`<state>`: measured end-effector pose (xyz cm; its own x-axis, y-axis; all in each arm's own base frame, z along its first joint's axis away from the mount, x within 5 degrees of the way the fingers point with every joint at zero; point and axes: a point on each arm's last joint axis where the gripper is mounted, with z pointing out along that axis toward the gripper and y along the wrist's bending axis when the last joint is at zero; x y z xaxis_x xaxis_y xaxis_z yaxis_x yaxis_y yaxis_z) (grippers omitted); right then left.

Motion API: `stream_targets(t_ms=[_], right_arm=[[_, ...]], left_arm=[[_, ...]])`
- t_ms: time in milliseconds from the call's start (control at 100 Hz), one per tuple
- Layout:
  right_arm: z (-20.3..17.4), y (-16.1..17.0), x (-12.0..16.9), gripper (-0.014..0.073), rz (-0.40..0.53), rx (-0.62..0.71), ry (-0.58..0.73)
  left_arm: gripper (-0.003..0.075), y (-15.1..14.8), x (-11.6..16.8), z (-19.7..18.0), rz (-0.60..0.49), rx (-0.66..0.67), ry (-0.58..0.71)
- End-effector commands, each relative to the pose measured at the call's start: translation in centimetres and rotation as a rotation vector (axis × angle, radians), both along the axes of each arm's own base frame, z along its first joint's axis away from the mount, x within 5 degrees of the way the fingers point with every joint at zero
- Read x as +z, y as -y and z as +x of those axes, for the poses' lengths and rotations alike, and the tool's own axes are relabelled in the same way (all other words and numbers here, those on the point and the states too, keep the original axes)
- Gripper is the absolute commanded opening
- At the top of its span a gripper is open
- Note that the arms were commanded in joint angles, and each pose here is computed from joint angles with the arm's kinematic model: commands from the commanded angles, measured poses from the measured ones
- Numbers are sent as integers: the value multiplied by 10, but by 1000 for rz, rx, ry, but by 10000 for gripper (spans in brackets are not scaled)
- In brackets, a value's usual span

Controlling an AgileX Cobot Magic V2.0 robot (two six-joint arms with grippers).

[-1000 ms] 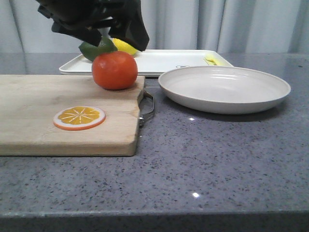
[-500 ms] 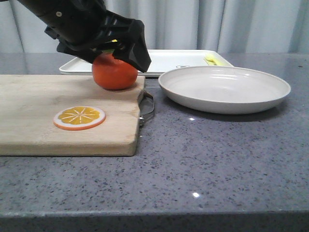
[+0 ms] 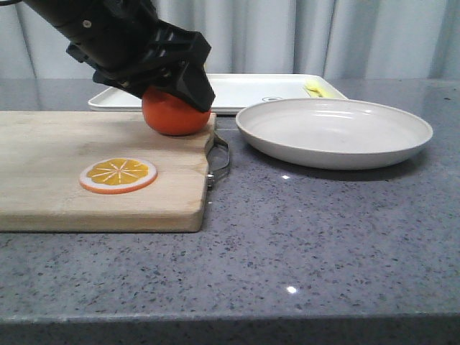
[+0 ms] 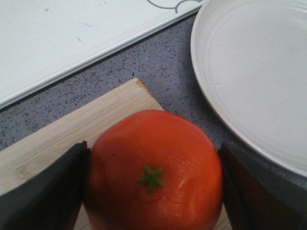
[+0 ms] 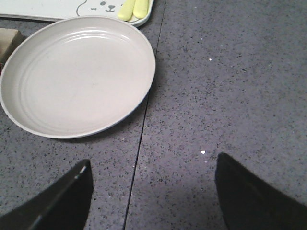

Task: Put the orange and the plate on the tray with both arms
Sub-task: 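Lift the orange with the left gripper and lower it onto the white plate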

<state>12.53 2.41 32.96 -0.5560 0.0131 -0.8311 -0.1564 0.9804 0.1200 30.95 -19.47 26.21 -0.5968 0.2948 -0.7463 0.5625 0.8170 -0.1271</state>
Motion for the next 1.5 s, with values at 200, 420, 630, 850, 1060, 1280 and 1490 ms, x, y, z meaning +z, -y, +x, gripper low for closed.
stream_targets(t_ms=[200, 420, 630, 850, 1060, 1280, 1490], right_arm=[[4, 1, 17, 541, 15, -13, 103], [4, 1, 17, 541, 16, -14, 108], [5, 1, 18, 541, 17, -15, 116], [5, 1, 18, 541, 17, -15, 116], [5, 1, 18, 541, 17, -15, 116], [5, 1, 18, 541, 17, -15, 116], [5, 1, 18, 541, 17, -15, 116]], left_arm=[[-20, 0, 60, -10, -88, -24, 114], [-20, 21, 92, -17, -143, -82, 198], [-20, 57, 92, -23, -175, -148, 247], [-20, 94, 73, -12, -158, -202, 222], [-20, 116, 66, 2, -162, -218, 224], [-20, 128, 49, 13, -154, -218, 196], [-20, 131, 37, 14, -130, -228, 158]])
